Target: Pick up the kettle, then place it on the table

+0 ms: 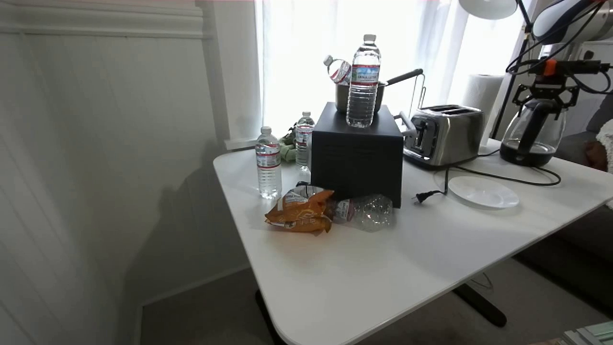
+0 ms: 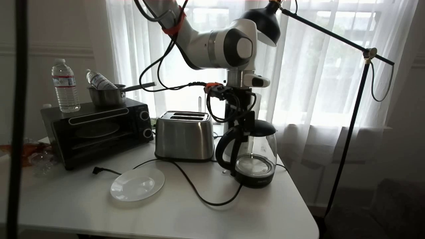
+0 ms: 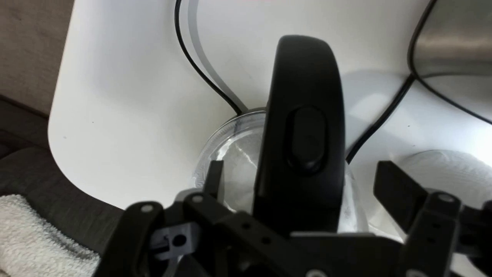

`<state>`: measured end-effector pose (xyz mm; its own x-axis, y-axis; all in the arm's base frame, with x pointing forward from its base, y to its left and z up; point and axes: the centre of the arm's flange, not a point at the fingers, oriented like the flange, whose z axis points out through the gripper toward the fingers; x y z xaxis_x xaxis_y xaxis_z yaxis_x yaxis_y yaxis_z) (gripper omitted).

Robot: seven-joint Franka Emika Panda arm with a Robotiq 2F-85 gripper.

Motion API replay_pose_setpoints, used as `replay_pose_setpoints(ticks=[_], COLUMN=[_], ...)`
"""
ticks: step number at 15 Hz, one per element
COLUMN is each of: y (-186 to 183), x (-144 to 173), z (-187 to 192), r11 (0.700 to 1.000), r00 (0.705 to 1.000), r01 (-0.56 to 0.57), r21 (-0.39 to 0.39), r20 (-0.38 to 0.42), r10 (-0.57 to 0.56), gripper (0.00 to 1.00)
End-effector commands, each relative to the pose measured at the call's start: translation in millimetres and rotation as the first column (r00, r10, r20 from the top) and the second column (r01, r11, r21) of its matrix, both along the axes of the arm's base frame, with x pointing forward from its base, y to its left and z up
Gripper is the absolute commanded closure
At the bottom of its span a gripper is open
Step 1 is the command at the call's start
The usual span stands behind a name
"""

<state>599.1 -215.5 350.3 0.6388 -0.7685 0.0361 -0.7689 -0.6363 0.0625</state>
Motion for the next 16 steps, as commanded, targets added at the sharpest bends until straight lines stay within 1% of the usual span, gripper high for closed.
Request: replay_pose_setpoints(ticks=[1,2,3,4,5,7,8,9,10,12,13,14,16], y=[-0.7,-0.4,0.1,0.3,0.2,-0.7,-0.9,-1.5,-2.4,-4.0,-4.0,-3.8,-3.2], x=[9.4,9.7,9.8,10.3,11.0,10.9,10.4,9.7,9.3,8.4,8.2,7.9,6.1], z=[6.7,7.6,8.8,9.7,9.9,8.4,7.3,6.2,5.5,6.2,7.3,8.0,9.2], r11=[0.998,0.998,0.997,0.997,0.998,0.998,0.998,0.999,0.999,0.998,0.998,0.998,0.998], r00=[0.999,0.998,0.998,0.998,0.998,0.999,0.999,0.999,0.999,0.999,0.999,0.999,0.999], r01=[0.044,0.051,0.054,0.056,0.054,0.045,0.043,0.041,0.042,0.04,0.04,0.04,0.035], r21=[0.036,0.04,0.049,0.05,0.044,0.039,0.038,0.036,0.034,0.041,0.044,0.045,0.043], r20=[-0.034,-0.038,-0.045,-0.041,-0.036,-0.027,-0.031,-0.031,-0.03,-0.027,-0.025,-0.024,-0.021], r10=[-0.042,-0.049,-0.052,-0.054,-0.053,-0.044,-0.042,-0.04,-0.041,-0.039,-0.039,-0.039,-0.034], gripper=[0.0,0.07,0.11,0.23,0.24,0.46,0.55,0.53,0.58,0.64,0.73,0.8,0.8])
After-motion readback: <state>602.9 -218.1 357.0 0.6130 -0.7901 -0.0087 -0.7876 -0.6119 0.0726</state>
